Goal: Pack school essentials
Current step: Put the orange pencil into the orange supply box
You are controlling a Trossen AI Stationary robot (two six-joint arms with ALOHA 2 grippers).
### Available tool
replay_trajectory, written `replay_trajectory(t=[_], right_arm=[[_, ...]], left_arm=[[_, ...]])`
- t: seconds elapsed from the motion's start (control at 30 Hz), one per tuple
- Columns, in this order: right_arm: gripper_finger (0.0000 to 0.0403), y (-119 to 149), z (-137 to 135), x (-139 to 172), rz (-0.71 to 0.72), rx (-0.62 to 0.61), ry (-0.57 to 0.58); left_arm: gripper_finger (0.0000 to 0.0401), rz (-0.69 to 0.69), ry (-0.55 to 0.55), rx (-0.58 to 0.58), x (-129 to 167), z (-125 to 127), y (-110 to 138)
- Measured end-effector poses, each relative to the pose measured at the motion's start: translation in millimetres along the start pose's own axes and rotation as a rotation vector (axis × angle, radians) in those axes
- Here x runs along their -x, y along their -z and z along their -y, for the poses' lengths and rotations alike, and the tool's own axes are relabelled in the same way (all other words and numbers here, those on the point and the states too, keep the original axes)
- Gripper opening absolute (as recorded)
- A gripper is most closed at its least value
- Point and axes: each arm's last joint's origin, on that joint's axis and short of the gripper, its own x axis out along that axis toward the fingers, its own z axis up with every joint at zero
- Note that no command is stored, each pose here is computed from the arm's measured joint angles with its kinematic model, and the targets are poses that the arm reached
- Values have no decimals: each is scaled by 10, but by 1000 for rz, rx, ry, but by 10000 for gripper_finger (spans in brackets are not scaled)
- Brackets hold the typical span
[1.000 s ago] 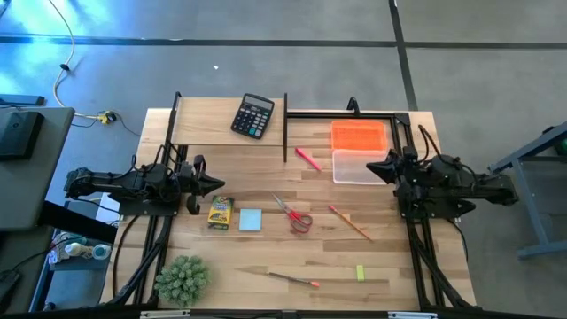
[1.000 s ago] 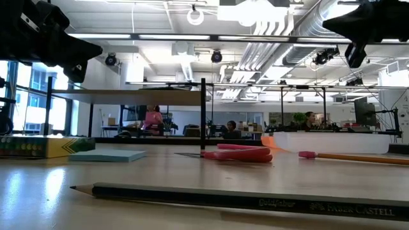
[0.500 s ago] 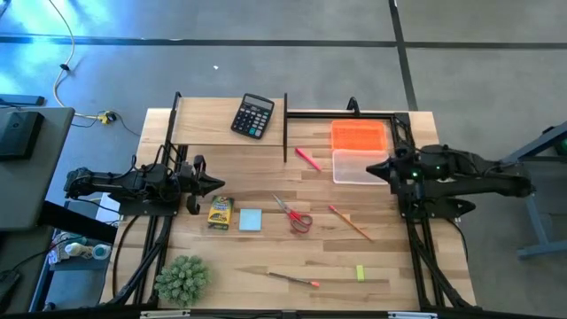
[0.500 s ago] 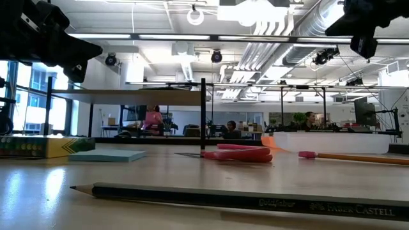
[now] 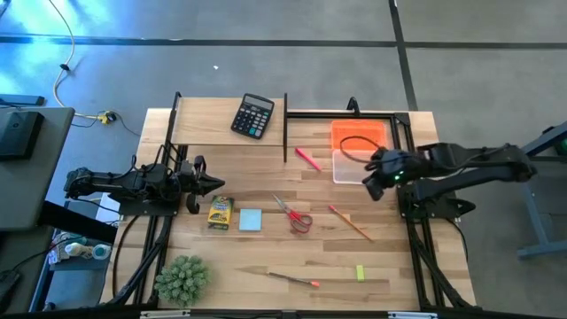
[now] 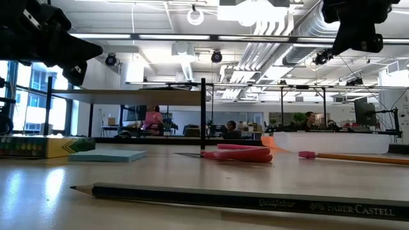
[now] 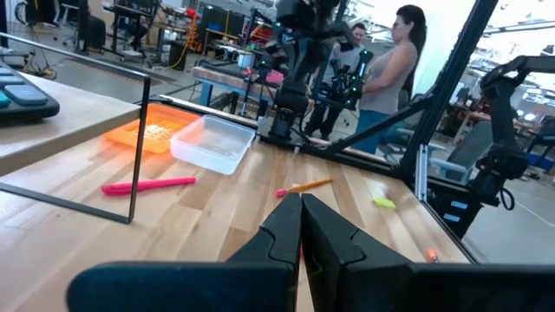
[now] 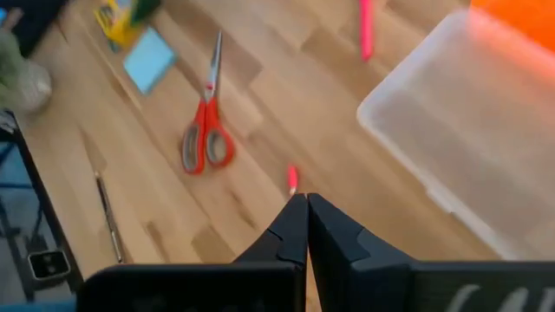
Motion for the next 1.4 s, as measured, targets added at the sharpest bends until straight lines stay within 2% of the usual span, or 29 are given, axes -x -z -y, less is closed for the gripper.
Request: replay_trajectory(t=[0.33,0.57,0.67,0.77,0.97,1.13,1.4], right_arm=[[0,73,-295,-487,-167,-63,130],[4,89,-455,-776,-229,-85,101],[26,86,-510,-898,-247,-89,83],[65,90,-542,-1012,-254,-98,91],[132,83,-588,-1262,-206,-58,132],[139,87,-635,-1394,-217,-17,100],[129,81,-640,-1389,-227,-5,120]], left_arm=[[1,1,-1,3,0,0,0],[1,1,-1,17,0,1,-1],[1,1,-1,33,0,0,0],[1,1,-1,63,0,0,0],[1,1,-1,63,0,0,0],[1,1,-1,63,0,0,0],[1,1,-1,71,0,1,-1]])
